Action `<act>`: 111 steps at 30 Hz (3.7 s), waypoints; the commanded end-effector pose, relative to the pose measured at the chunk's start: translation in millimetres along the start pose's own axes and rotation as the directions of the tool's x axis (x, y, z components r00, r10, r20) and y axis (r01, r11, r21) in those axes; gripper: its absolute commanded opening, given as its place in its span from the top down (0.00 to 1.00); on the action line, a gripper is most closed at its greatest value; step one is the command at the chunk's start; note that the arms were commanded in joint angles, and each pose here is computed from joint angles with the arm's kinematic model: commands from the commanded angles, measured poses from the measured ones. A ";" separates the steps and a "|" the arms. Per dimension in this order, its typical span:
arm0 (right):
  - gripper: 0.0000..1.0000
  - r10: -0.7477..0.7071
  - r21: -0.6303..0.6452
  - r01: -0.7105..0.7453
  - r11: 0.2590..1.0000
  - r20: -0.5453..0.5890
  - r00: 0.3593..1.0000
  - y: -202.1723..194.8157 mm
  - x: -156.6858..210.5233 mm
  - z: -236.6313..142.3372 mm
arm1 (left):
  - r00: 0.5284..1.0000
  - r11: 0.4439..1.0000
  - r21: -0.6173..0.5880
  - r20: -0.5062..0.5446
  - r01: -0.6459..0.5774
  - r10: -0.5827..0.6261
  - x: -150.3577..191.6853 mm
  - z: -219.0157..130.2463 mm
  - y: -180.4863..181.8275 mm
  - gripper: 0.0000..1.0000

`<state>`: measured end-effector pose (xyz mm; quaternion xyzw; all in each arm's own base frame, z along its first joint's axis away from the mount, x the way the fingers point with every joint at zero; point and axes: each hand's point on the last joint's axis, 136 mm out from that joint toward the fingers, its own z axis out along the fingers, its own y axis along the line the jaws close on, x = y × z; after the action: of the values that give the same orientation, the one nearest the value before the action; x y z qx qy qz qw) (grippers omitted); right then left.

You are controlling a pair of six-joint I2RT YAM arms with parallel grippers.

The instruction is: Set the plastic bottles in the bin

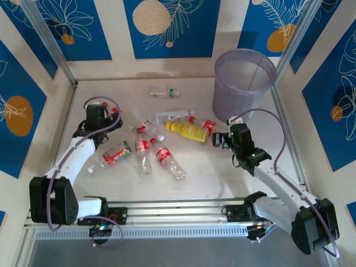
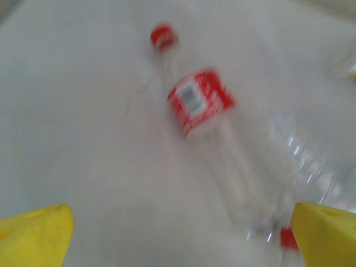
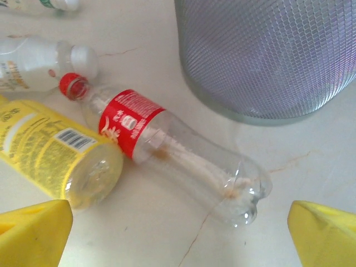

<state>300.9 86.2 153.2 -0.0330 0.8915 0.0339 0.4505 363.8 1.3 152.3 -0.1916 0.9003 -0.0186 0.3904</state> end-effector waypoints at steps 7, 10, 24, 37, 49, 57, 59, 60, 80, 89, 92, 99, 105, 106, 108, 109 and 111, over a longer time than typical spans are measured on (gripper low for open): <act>0.00 0.007 -0.093 -0.029 0.995 -0.225 0.974 37.4 -2.4 -18.7 | 0.996 0.996 -0.084 -0.093 -0.009 0.001 24.1 -26.3 20.3 0.00; 0.00 -0.023 -0.114 -0.006 0.993 -0.256 0.966 48.0 -10.3 -21.1 | 0.992 0.995 -0.026 -0.079 0.096 -0.098 9.4 -0.6 -2.1 0.00; 0.03 -0.001 -0.294 -0.088 0.952 -0.290 0.957 80.6 -8.8 -39.7 | 0.965 0.968 -0.050 -0.086 0.246 -0.249 -42.1 113.6 -37.5 0.04; 0.04 -0.023 -0.320 -0.084 0.944 -0.315 0.949 83.8 -6.3 -48.7 | 0.931 0.946 -0.087 -0.168 0.313 -0.324 -15.5 161.3 -32.7 0.13; 0.05 -0.018 -0.320 -0.093 0.943 -0.329 0.944 83.8 -1.7 -47.8 | 0.921 0.933 -0.101 -0.158 0.345 -0.357 -8.9 167.3 -23.6 0.43; 0.07 -0.043 -0.393 -0.080 0.916 -0.294 0.955 98.2 -16.0 -60.2 | 0.935 0.938 -0.021 -0.074 0.347 -0.348 -50.8 131.4 -30.7 0.50; 0.07 -0.043 -0.405 -0.084 0.910 -0.294 0.955 101.9 -19.7 -60.7 | 0.941 0.941 0.021 -0.046 0.338 -0.337 -67.6 113.9 -37.0 0.49; 0.07 -0.044 -0.413 -0.086 0.906 -0.296 0.954 104.7 -21.7 -60.7 | 0.942 0.941 0.048 -0.034 0.334 -0.333 -75.5 104.4 -40.9 0.49; 0.19 -0.138 -0.783 -0.198 0.590 -0.339 0.931 249.1 -85.1 -66.2 | 0.952 0.591 0.755 -0.294 0.285 -0.085 15.9 -52.8 -238.5 0.55; 0.25 -0.140 -0.764 -0.288 0.578 -0.441 0.887 268.4 -72.2 -38.9 | 0.929 0.461 0.807 -0.330 0.370 -0.168 13.6 -73.3 -249.3 0.58; 0.27 -0.148 -0.754 -0.299 0.585 -0.462 0.875 270.0 -65.7 -31.4 | 0.923 0.433 0.816 -0.337 0.384 -0.184 8.5 -77.4 -252.4 0.59; 0.28 -0.131 -0.713 -0.315 0.627 -0.495 0.859 261.9 -57.2 -8.9 | 0.913 0.376 0.833 -0.357 0.407 -0.198 4.5 -88.6 -255.9 0.60; 0.28 -0.112 -0.696 -0.306 0.650 -0.486 0.867 254.0 -62.3 -0.9 | 0.926 0.412 0.829 -0.332 0.378 -0.182 7.0 -88.1 -252.8 0.60; 0.27 -0.115 -0.692 -0.297 0.658 -0.482 0.868 253.1 -62.8 -0.2 | 0.926 0.412 0.829 -0.331 0.377 -0.182 6.8 -87.8 -252.8 0.60; 0.24 -0.117 -0.688 -0.287 0.666 -0.476 0.871 251.4 -64.0 0.4 | 0.927 0.418 0.828 -0.329 0.375 -0.180 8.6 -86.8 -253.1 0.60; 0.24 -0.115 -0.692 -0.289 0.662 -0.475 0.872 252.1 -65.0 -0.5 | 0.927 0.419 0.827 -0.328 0.374 -0.181 8.5 -85.9 -253.2 0.60; 0.24 -0.118 -0.704 -0.299 0.644 -0.477 0.871 257.0 -65.4 -2.6 | 0.926 0.415 0.828 -0.331 0.377 -0.181 8.7 -85.6 -254.3 0.60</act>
<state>315.4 337.8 205.4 -0.1703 0.8824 0.4107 0.1536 384.8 -240.2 223.1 -0.1348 0.7707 -0.5353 0.3182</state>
